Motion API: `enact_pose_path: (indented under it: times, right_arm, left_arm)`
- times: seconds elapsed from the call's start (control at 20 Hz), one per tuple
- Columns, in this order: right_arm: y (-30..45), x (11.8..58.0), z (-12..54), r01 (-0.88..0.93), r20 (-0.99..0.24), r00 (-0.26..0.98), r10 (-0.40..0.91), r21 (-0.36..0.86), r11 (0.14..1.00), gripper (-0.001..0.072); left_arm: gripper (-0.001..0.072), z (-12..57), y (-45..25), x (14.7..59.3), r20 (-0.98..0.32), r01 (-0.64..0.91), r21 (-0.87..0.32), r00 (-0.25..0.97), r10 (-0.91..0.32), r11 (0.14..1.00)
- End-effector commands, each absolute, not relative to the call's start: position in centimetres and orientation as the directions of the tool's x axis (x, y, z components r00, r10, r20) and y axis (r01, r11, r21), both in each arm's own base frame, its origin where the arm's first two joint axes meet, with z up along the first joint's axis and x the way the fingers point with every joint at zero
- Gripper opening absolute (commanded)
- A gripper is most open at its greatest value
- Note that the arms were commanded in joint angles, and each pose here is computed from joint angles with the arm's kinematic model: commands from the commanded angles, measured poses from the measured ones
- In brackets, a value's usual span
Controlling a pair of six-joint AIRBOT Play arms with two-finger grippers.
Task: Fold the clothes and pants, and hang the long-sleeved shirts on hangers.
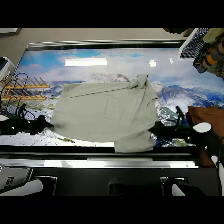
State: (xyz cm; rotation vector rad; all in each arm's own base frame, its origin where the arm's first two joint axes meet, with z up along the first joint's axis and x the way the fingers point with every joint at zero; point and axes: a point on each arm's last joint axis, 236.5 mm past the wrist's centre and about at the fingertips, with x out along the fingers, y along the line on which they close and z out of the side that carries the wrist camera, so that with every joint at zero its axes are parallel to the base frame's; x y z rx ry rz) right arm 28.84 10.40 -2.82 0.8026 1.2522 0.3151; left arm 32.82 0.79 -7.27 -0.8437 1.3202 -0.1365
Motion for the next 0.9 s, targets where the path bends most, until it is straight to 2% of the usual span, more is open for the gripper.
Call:
enact_pose_path:
  times: [0.0,0.1,0.2,0.35,0.45,0.55,0.65,0.75,0.85]
  right_arm:
    - [8.7,36.1,6.9,0.013,-0.635,0.522,0.569,0.673,0.739,0.004]
    - [7.8,39.5,16.1,-0.13,-0.537,0.654,0.533,0.614,0.779,0.004]
    - [7.7,40.3,26.0,-0.243,-0.42,0.748,0.514,0.546,0.801,0.004]
    - [8.3,36.9,38.2,-0.374,-0.262,0.827,0.497,0.404,0.835,0.004]
    - [8.9,32.8,44.8,-0.419,-0.145,0.865,0.48,0.315,0.852,0.004]
    - [9.3,28.1,49.9,-0.433,-0.024,0.892,0.451,0.235,0.87,0.004]
    - [9.1,24.7,53.3,-0.421,0.079,0.907,0.414,0.205,0.884,0.004]
    - [8.7,22.4,55.3,-0.399,0.157,0.914,0.374,0.188,0.897,0.004]
    - [7.9,22.2,55.8,-0.37,0.177,0.924,0.338,0.206,0.906,0.004]
  left_arm:
    - [0.0014,1.1,0.7,37.6,-0.698,-0.232,-0.688,0.471,-0.54,0.687]
    - [0.0013,9.2,2.2,40.0,-0.637,-0.142,-0.666,0.62,-0.459,0.732]
    - [0.0013,19.2,2.8,40.5,-0.526,-0.04,-0.62,0.763,-0.377,0.784]
    - [0.0013,33.9,1.4,36.3,-0.315,0.096,-0.474,0.91,-0.271,0.875]
    - [0.0014,40.0,0.7,31.9,-0.213,0.083,-0.376,0.962,-0.173,0.923]
    - [0.0014,43.5,1.7,27.1,-0.141,-0.038,-0.339,0.99,-0.011,0.94]
    - [0.0014,45.0,2.8,23.2,-0.089,-0.144,-0.32,0.989,0.122,0.936]
    - [0.0014,45.9,3.1,20.8,-0.05,-0.19,-0.306,0.982,0.183,0.933]
    - [0.0014,45.9,3.1,20.8,-0.049,-0.192,-0.304,0.981,0.186,0.933]
